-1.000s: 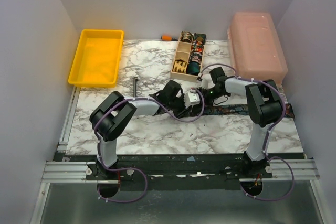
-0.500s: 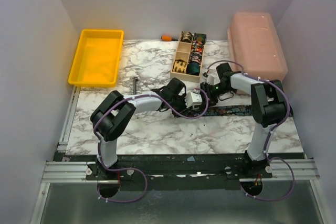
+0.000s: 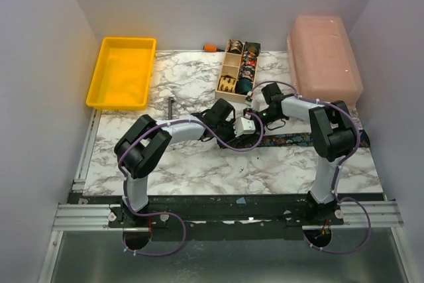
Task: Roll the ties
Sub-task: Roll the tie at the center of the board.
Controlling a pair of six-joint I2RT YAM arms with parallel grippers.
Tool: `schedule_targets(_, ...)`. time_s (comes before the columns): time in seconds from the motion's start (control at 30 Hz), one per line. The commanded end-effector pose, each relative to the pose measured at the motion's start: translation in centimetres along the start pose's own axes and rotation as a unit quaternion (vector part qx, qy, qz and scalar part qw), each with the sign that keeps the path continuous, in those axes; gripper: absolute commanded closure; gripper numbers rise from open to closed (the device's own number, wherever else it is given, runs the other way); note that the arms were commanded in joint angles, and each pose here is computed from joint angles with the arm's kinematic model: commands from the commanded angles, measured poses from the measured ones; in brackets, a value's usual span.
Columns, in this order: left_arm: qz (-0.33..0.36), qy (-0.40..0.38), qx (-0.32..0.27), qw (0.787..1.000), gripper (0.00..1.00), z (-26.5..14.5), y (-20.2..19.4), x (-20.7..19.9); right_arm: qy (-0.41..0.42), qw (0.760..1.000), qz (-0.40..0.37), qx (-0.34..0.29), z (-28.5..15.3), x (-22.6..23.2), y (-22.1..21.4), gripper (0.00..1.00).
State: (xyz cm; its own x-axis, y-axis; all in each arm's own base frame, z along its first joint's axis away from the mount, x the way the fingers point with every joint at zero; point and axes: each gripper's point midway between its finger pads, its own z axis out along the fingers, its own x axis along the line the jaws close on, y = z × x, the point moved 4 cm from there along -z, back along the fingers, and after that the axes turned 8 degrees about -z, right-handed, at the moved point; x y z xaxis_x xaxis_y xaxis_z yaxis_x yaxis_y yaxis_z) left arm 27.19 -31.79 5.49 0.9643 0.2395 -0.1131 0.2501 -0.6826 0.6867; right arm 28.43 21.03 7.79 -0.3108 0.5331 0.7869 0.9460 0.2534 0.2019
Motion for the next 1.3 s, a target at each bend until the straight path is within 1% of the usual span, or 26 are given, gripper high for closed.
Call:
schedule_targets(0.0, -0.015, -0.005, 0.071, 0.997, 0.9, 0.8, -3.9, -0.6, -0.027, 1.0, 0.004, 0.012, 1.1, -1.7, -0.6, 0.66)
schedule_targets(0.03, -0.014, -0.004, 0.07, 0.997, 0.9, 0.8, -3.9, -0.6, -0.037, 0.999, 0.001, 0.014, 1.2, -2.1, -0.7, 0.77)
schedule_targets(0.1, -0.013, -0.004, 0.069, 0.997, 0.86, 0.8, -4.0, -0.6, -0.051, 0.999, -0.002, 0.02, 1.2, -2.7, -1.1, 0.96)
schedule_targets(0.13, -0.013, -0.005, 0.069, 0.998, 0.81, 0.8, -4.0, -0.7, -0.062, 0.998, -0.003, 0.023, 1.2, -3.1, -1.3, 0.99)
schedule_targets(0.2, -0.015, -0.009, 0.061, 0.998, 0.68, 0.8, -3.9, -0.7, -0.083, 0.996, -0.006, 0.03, 1.1, -4.0, -1.9, 1.0)
schedule_targets(0.27, -0.02, -0.018, 0.037, 0.999, 0.53, 0.5, -3.8, -0.7, -0.1, 0.994, -0.004, 0.033, 0.9, -4.9, -2.3, 1.0)
schedule_targets(0.33, -0.019, -0.018, -0.006, 1.0, 0.43, 0.2, -2.8, -0.4, -0.114, 0.993, 0.003, 0.038, 0.8, -5.8, -2.7, 1.0)
schedule_targets(0.43, -0.03, -0.012, -0.065, 0.997, 0.36, -0.3, -2.2, -0.1, -0.128, 0.991, 0.02, 0.041, 0.5, -7.1, -3.2, 1.0)
schedule_targets(0.5, -0.035, -0.011, -0.108, 0.994, 0.34, -0.6, -1.6, 0.1, -0.13, 0.99, 0.023, 0.045, 0.2, -7.6, -3.5, 1.0)
schedule_targets(0.63, -0.009, -0.009, -0.191, 0.982, 0.3, -1.0, -0.6, -0.2, -0.149, 0.987, 0.027, 0.053, -0.1, -8.3, -4.2, 1.0)
schedule_targets(0.77, 0.013, -0.019, -0.235, 0.972, 0.3, -0.3, 0.6, -0.3, -0.161, 0.985, 0.029, 0.058, -0.2, -8.9, -4.4, 1.0)
schedule_targets(0.9, 0.038, -0.038, -0.258, 0.965, 0.31, 1.1, 1.7, -0.4, -0.162, 0.984, 0.032, 0.065, -0.2, -9.4, -4.7, 1.0)
schedule_targets(0.97, 0.045, -0.042, -0.262, 0.963, 0.35, 1.8, 1.8, -0.5, -0.162, 0.984, 0.031, 0.068, -0.1, -9.6, -4.7, 1.0)
schedule_targets(1.1, 0.058, -0.044, -0.255, 0.964, 0.48, 3.0, 1.4, -0.5, -0.154, 0.986, 0.026, 0.065, 0.0, -9.5, -4.2, 1.0)
schedule_targets(1.17, 0.062, -0.038, -0.246, 0.967, 0.57, 3.2, 1.1, -0.6, -0.142, 0.988, 0.02, 0.059, 0.1, -9.1, -3.7, 1.0)
schedule_targets(1.2, 0.057, -0.038, -0.236, 0.969, 0.64, 3.2, 1.0, -0.6, -0.134, 0.989, 0.018, 0.055, 0.1, -8.8, -3.4, 1.0)
schedule_targets(1.23, 0.052, -0.037, -0.224, 0.973, 0.71, 3.1, 0.9, -0.6, -0.124, 0.991, 0.017, 0.049, 0.1, -8.5, -3.1, 1.0)
schedule_targets(1.27, 0.04, -0.035, -0.206, 0.977, 0.75, 2.8, 0.9, -0.5, -0.114, 0.992, 0.017, 0.044, 0.1, -8.0, -2.8, 1.0)
